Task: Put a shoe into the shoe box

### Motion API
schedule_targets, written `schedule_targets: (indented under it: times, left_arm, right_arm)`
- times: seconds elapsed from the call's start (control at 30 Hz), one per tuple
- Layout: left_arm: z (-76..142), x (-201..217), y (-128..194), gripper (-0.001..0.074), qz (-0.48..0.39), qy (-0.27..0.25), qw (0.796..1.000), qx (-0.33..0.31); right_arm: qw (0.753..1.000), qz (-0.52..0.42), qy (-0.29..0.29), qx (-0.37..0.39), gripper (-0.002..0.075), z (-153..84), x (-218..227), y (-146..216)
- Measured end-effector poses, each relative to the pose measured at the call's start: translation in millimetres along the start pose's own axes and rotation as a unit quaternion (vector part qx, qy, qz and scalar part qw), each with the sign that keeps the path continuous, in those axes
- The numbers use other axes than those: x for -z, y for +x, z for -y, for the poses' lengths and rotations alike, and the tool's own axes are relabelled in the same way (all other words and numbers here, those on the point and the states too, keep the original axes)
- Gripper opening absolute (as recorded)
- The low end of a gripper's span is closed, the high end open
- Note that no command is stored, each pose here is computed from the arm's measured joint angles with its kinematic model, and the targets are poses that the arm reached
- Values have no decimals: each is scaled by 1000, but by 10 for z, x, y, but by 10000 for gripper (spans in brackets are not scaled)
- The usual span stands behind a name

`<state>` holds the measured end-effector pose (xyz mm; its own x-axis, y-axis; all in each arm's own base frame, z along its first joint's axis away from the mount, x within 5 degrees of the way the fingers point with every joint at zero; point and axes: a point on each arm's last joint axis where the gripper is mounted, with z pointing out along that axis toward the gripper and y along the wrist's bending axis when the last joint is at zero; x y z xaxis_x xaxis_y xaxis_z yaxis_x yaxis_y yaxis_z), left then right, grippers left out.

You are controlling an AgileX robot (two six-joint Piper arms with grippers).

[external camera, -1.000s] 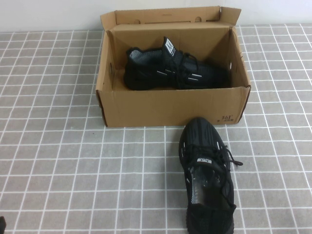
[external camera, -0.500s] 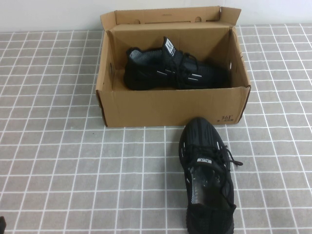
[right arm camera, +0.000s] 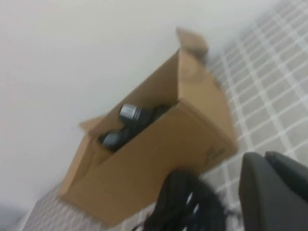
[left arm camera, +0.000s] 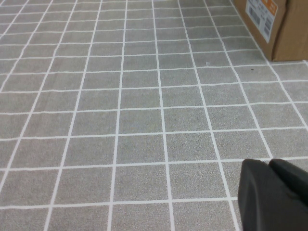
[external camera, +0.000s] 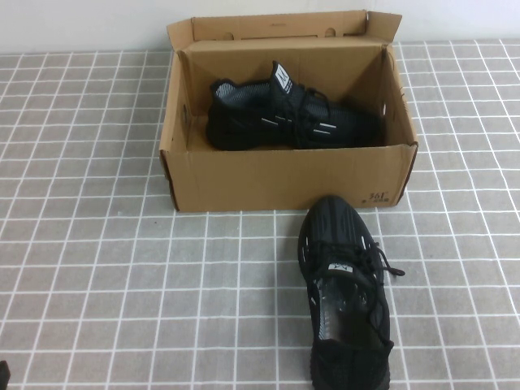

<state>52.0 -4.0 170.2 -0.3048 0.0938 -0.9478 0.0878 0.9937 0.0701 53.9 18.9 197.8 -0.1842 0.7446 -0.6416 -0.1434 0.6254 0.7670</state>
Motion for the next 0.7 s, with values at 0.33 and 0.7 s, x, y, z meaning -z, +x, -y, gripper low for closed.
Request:
schedule_targets:
  times: [0.33,0.7]
  left_arm:
    - [0,0,0,-1,0,0,1000,0]
    - [0,0,0,-1,0,0,1000,0]
  right_arm:
    - [973,-212,-38,76,-16,-722,-91,-230]
    - [881,-437,58,169,-16,-1019,-802,-615]
